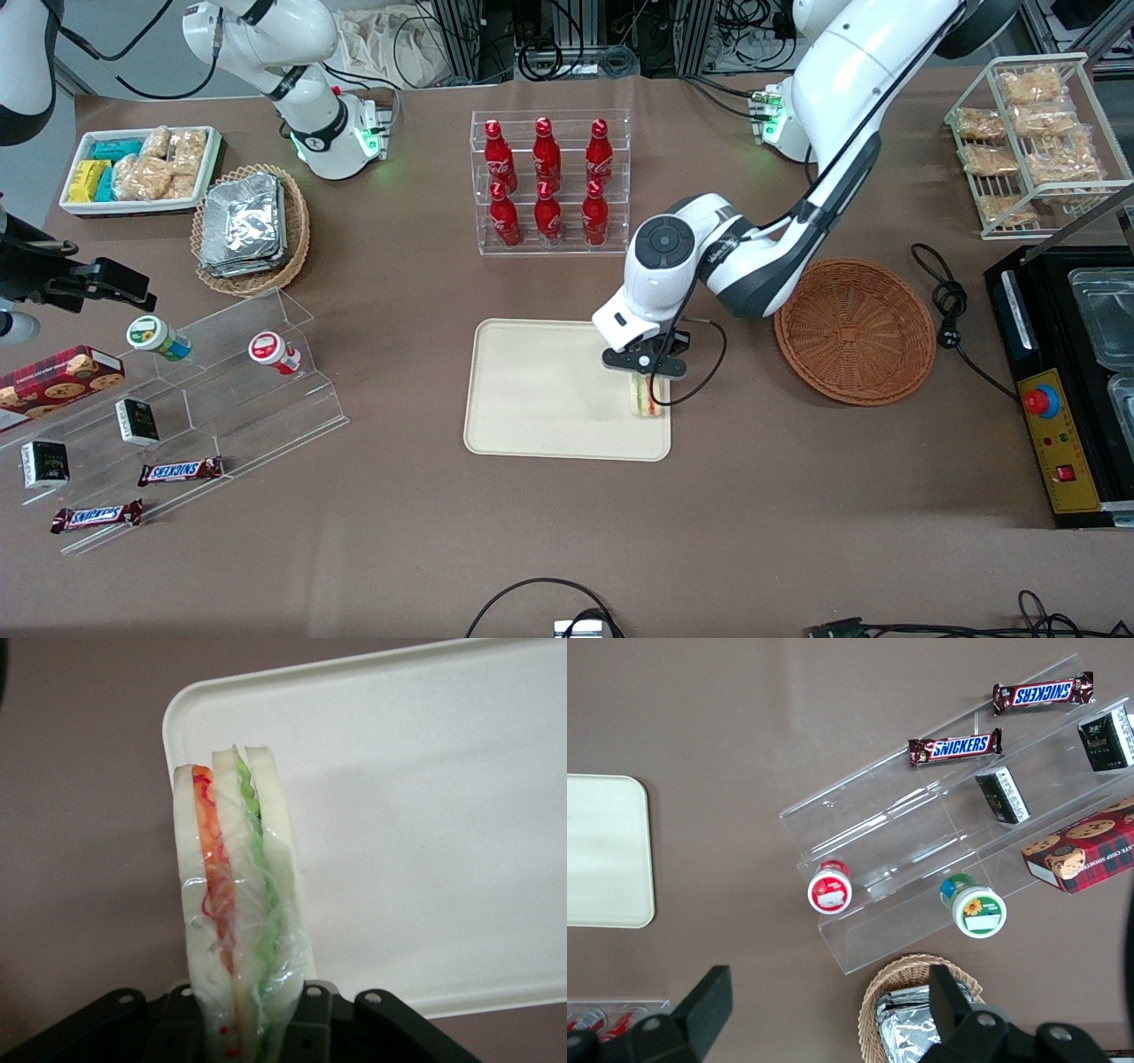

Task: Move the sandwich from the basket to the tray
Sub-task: 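Lower the sandwich onto the tray, open the left gripper, withdraw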

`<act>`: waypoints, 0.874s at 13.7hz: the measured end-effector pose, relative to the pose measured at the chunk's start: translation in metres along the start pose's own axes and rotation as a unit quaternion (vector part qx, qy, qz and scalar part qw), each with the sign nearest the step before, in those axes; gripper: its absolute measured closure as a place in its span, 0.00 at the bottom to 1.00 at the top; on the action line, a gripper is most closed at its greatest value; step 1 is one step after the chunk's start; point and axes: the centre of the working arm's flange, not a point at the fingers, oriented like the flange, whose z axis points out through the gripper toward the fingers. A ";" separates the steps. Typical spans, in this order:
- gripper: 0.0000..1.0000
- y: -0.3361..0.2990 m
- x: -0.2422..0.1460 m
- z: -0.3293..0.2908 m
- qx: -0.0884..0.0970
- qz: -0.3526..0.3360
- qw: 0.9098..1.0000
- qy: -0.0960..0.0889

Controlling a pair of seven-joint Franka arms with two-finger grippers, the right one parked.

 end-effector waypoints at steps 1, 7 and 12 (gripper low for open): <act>0.75 0.002 -0.001 0.008 -0.002 0.003 1.000 -0.001; 0.75 0.016 -0.004 0.034 -0.002 0.011 1.000 -0.006; 0.70 0.016 -0.003 0.057 0.012 0.006 1.000 -0.006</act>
